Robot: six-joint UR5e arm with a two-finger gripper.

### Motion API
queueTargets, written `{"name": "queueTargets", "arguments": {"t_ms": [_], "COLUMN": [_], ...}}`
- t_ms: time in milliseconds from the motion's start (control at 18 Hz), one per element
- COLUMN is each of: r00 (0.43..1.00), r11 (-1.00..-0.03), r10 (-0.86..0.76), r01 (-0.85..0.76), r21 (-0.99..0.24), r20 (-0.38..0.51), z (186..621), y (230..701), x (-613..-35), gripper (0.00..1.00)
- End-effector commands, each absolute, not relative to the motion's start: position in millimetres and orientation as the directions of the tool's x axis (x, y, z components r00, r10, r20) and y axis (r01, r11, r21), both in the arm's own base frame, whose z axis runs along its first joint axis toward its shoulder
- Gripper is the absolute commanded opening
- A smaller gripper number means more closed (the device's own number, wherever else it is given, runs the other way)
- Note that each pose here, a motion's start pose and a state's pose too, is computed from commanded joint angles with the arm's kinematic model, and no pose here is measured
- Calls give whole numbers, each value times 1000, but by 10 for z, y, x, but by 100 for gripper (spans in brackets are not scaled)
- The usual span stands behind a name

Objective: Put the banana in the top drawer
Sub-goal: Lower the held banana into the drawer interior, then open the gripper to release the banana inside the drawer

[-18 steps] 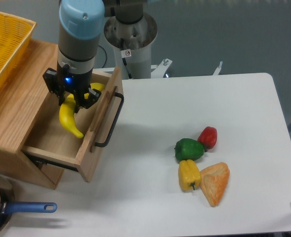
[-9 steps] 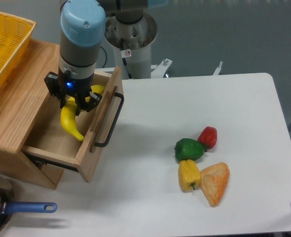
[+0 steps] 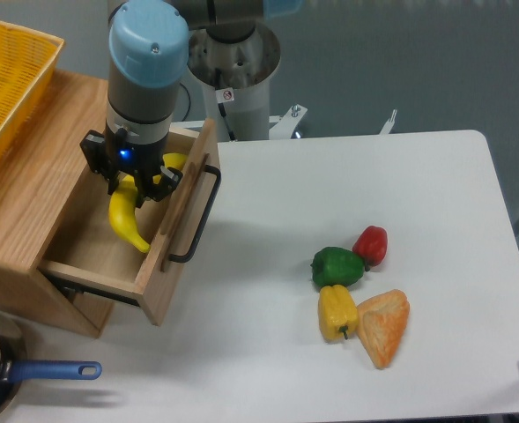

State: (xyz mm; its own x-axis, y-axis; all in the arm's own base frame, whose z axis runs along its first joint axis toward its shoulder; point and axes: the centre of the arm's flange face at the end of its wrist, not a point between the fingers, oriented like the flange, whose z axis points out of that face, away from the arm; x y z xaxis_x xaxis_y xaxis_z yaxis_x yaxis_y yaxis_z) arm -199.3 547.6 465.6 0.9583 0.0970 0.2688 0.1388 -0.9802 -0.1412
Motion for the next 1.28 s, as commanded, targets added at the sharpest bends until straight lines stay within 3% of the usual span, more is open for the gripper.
{"name": "queueTargets", "arguments": {"t_ms": [1000,1111,1278], "r00": [957,957,960], "r11": [-985,-985,-983], "r10": [84,82,78], "r01": [122,121,119], "r21": [-124,-125,-142], "r20": [278,279,268], "z": [4526,4527,4580], "y": [5556,5557,5552], "x": [-1934,-1933,-1932], "gripper": [49,54,71]}}
